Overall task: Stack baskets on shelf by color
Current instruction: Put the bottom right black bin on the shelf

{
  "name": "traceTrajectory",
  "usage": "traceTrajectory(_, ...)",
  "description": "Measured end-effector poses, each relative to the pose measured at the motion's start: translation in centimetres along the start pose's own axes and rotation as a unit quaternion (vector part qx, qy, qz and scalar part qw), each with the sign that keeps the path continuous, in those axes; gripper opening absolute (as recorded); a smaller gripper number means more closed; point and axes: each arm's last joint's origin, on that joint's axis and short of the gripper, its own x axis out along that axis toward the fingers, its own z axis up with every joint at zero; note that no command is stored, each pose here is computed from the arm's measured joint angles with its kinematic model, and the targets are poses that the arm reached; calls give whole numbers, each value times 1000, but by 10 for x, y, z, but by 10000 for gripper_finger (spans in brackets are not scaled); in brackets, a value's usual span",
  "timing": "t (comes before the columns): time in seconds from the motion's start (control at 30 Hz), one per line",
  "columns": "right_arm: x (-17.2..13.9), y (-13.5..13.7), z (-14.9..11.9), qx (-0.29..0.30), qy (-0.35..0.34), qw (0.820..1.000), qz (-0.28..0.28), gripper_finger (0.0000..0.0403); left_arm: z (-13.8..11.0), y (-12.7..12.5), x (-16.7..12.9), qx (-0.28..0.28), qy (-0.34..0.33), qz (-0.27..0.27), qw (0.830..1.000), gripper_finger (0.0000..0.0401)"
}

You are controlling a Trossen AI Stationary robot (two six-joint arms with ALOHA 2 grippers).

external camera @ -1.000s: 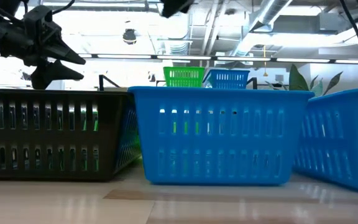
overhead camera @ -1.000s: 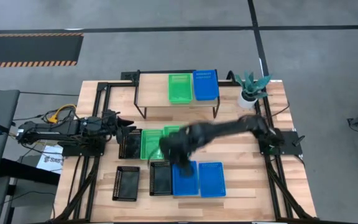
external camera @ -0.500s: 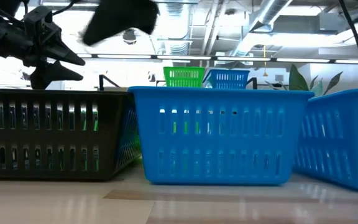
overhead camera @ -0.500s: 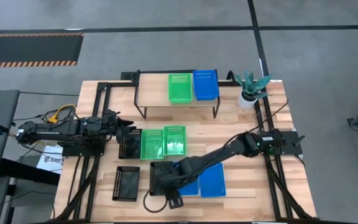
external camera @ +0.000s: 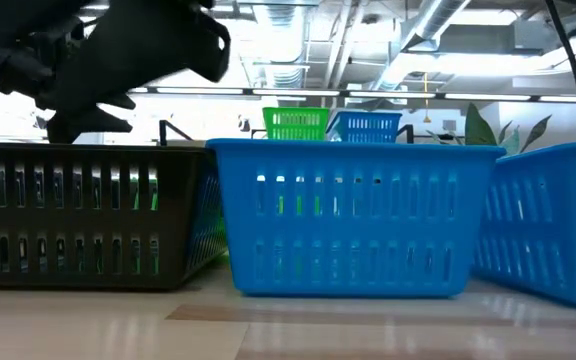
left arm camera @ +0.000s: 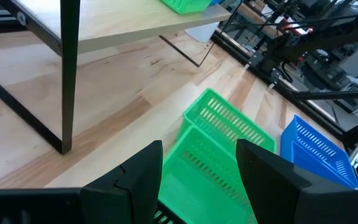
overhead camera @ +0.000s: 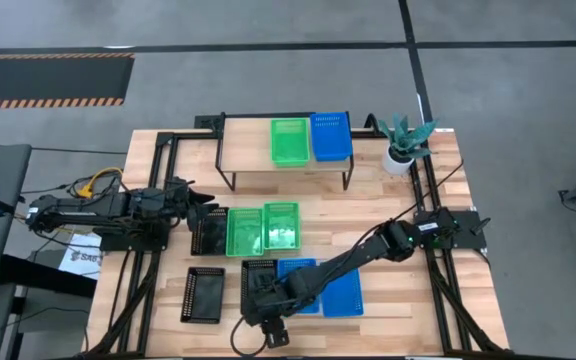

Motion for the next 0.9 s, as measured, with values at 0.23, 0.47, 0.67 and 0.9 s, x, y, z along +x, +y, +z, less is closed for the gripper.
traceTrajectory(0.23,28,-6,-13,4,28,999,-21,226,-1,1,0,3,6,5,1000,193)
traceTrajectory(0.47,26,-10,-15,15,35,997,-66,211,-1,1,0,-2,6,5,1000,193)
traceTrajectory(0.67,21,-9,-13,-2,36,997,-66,141,-1,1,0,-1,5,5,1000,193)
traceTrajectory(0.9,25,-12,-18,-2,53,996,-66,28,-1,1,0,-1,2,6,1000,193)
